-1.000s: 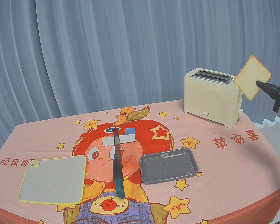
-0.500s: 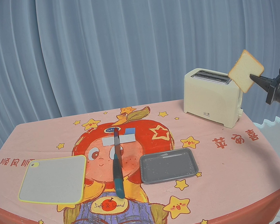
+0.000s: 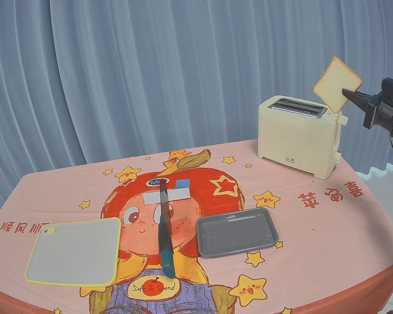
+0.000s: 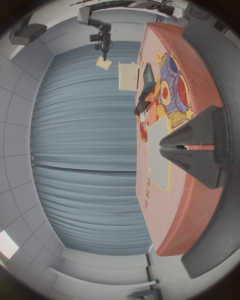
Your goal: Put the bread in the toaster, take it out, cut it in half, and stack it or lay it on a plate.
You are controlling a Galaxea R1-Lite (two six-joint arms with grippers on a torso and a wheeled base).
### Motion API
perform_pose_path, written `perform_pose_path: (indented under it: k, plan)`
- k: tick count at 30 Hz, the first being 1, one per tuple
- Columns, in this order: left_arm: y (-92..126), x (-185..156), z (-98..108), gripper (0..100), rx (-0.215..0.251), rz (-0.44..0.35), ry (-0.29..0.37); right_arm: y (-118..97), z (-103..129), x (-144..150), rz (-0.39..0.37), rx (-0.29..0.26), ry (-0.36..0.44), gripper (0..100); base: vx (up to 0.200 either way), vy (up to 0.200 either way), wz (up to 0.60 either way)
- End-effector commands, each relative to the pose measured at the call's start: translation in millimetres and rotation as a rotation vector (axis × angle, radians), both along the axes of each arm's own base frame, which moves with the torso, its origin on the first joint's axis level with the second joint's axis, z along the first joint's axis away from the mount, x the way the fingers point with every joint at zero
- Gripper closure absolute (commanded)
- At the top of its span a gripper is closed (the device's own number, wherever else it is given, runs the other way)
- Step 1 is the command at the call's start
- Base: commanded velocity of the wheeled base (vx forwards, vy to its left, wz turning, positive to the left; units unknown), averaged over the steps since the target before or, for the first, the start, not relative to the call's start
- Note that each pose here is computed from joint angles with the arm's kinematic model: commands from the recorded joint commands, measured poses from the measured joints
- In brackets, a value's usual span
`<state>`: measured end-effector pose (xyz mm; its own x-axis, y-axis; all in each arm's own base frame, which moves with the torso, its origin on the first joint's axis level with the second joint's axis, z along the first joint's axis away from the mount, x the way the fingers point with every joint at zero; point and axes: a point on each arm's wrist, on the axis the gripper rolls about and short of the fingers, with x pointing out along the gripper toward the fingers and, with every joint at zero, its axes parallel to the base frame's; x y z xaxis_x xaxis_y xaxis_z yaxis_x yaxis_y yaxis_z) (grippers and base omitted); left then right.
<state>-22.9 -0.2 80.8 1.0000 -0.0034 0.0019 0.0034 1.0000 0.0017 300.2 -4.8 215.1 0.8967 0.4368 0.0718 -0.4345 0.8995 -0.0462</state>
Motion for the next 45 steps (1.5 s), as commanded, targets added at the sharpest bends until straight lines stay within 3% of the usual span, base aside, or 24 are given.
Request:
perform_pose_path:
  k: [1, 15, 30, 45]
  plan:
    - [0, 0, -5, 100, 0.000, 0.000, 0.000, 0, -7, 12, 0.002, 0.000, 0.016, 100, 0.000, 0.000, 0.00]
    - [0, 0, -5, 100, 0.000, 0.000, 0.002, 0, -1, 37, 0.007, -0.013, -0.023, 100, 0.000, 0.000, 0.00]
    - [0, 0, -5, 100, 0.000, 0.000, 0.002, -2, -4, 82, 0.013, -0.017, -0.059, 100, 0.000, 0.000, 0.00]
    - [0, 0, -5, 100, 0.000, 0.000, 0.000, 1, -39, 112, 0.019, -0.057, -0.022, 100, 0.000, 0.000, 0.00]
